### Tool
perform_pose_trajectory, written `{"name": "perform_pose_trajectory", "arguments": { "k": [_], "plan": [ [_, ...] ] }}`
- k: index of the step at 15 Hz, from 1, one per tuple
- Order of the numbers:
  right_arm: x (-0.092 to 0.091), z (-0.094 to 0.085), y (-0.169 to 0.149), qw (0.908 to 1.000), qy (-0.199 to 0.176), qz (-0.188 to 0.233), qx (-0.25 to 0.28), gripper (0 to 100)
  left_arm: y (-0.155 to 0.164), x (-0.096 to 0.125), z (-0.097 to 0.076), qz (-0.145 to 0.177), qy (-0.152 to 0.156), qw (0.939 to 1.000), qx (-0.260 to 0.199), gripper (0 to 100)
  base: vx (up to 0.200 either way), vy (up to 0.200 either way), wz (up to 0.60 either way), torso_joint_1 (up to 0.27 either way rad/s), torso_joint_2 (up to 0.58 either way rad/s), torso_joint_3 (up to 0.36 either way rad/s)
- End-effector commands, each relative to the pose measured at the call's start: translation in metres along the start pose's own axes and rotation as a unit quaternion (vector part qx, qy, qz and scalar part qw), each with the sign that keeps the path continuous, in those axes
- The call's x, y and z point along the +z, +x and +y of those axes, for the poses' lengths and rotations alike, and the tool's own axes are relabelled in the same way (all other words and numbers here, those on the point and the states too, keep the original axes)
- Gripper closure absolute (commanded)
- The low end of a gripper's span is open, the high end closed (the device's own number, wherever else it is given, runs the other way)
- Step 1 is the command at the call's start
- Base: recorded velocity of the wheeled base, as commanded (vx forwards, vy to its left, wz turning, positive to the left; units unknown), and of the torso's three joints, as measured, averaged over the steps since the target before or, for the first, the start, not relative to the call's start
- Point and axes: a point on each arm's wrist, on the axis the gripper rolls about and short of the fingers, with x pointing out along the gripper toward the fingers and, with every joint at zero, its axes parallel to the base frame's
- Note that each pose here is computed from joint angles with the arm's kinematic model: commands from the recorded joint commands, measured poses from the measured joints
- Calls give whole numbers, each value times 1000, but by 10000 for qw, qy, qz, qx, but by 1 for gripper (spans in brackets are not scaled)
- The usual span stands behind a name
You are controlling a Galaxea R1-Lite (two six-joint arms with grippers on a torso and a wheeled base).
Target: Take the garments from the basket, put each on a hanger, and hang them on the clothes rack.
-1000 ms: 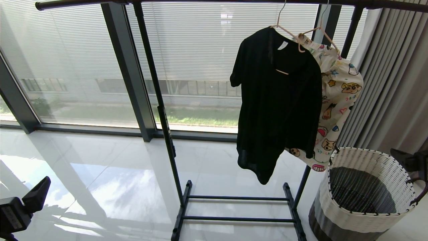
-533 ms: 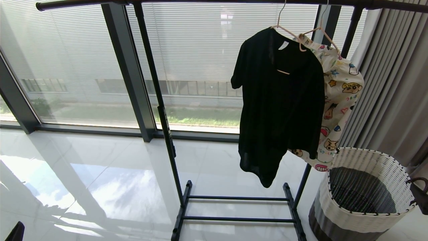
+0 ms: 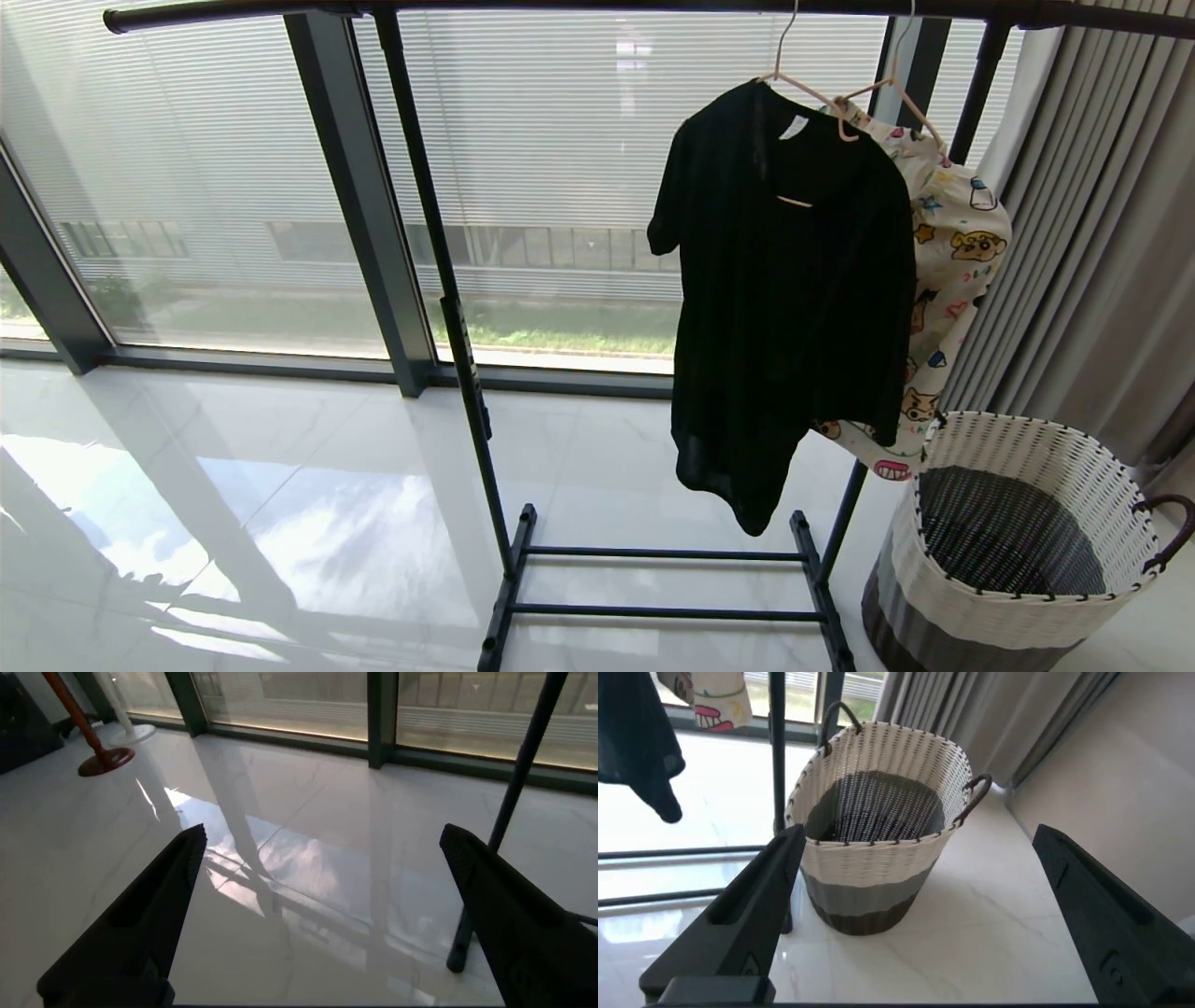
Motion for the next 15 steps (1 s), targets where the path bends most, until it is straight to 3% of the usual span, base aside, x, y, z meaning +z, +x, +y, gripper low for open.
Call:
{"name": "perform_pose_trajectory", "arguments": {
  "k": [1, 3, 9, 10, 11, 13, 15],
  "plan": [
    [-14, -3, -9, 9998, -31, -117, -126, 0, -3, -1, 1, -212, -103, 9997, 62, 0, 0, 0, 0, 0, 0, 0],
    [-10, -5, -10, 9987, 109, -239, -440, 0, -1, -3, 0, -345, -197, 9991, 153, 0, 0, 0, 0, 0, 0, 0],
    [-10, -5, -10, 9983, 281, -281, -426, 0, -1, -2, 0, -402, -246, 9989, 85, 0, 0, 0, 0, 0, 0, 0],
    [-7, -6, -10, 9976, 360, -394, -442, 0, -1, 1, 1, -524, -393, 9978, 106, 0, 0, 0, 0, 0, 0, 0],
    [0, -7, -11, 9950, 535, -693, -478, 0, -2, 8, 3, -882, -782, 9929, 152, 0, 0, 0, 0, 0, 0, 0],
    [2, -8, -11, 9929, 715, -819, -478, 0, -5, 18, 6, -1365, -1220, 9829, 188, 0, 0, 0, 0, 0, 0, 0],
    [2, -5, -11, 9923, 908, -846, 34, 0, -5, 19, 5, -1438, -1404, 9794, -218, 0, 0, 0, 0, 0, 0, 0]
  ]
}}
